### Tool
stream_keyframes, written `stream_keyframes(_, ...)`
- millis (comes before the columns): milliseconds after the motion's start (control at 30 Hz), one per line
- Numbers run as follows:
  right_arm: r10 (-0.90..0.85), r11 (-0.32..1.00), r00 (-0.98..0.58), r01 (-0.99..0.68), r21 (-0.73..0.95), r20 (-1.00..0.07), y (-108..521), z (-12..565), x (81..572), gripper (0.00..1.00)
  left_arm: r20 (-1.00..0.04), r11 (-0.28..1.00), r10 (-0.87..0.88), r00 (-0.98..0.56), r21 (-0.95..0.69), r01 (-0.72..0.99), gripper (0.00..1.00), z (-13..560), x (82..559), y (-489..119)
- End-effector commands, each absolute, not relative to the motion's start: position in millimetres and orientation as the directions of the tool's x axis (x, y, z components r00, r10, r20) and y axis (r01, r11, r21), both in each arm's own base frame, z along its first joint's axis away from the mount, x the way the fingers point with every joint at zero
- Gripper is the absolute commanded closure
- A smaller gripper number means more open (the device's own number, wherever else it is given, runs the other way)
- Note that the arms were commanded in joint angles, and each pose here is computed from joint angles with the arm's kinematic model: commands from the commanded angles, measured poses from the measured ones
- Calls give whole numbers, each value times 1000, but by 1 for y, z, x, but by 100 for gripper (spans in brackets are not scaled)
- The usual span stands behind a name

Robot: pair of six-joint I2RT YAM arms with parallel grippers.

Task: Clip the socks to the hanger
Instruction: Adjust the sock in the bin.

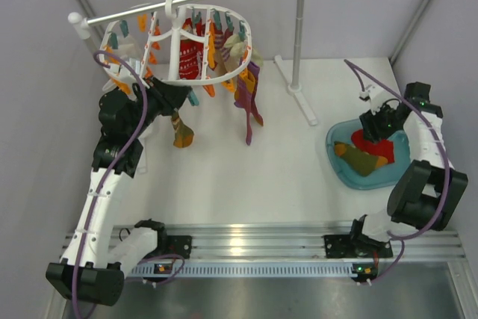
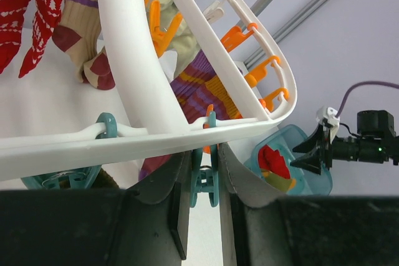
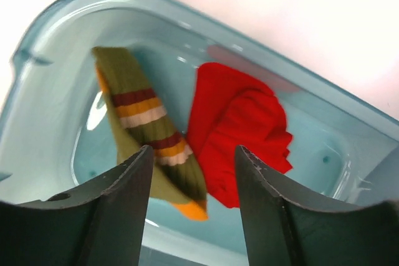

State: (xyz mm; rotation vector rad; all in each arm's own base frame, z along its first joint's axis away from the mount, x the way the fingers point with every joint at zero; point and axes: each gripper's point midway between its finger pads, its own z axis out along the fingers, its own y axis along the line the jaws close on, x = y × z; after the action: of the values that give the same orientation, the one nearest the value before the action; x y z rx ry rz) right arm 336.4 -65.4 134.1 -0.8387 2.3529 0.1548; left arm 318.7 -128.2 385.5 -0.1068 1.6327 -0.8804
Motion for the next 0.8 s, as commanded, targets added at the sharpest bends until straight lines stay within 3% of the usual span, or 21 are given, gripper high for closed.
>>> stream_keyframes(0,-659,649,-486,-754,-106,-574,-35,129,304,45,-817,717,-523,-242,-576,393,100,395,316,-123)
stream_keyframes(367,-699,549,-448,-836,-16,-556,7,96,273,57,-822,725,-514,-246,-570,387,100,392,315,-123)
stream_keyframes(767,-695,607,-459,-788,-109,-553,4,88,310,56,-820,727,-516,-249,-573,379,100,390,316,-122)
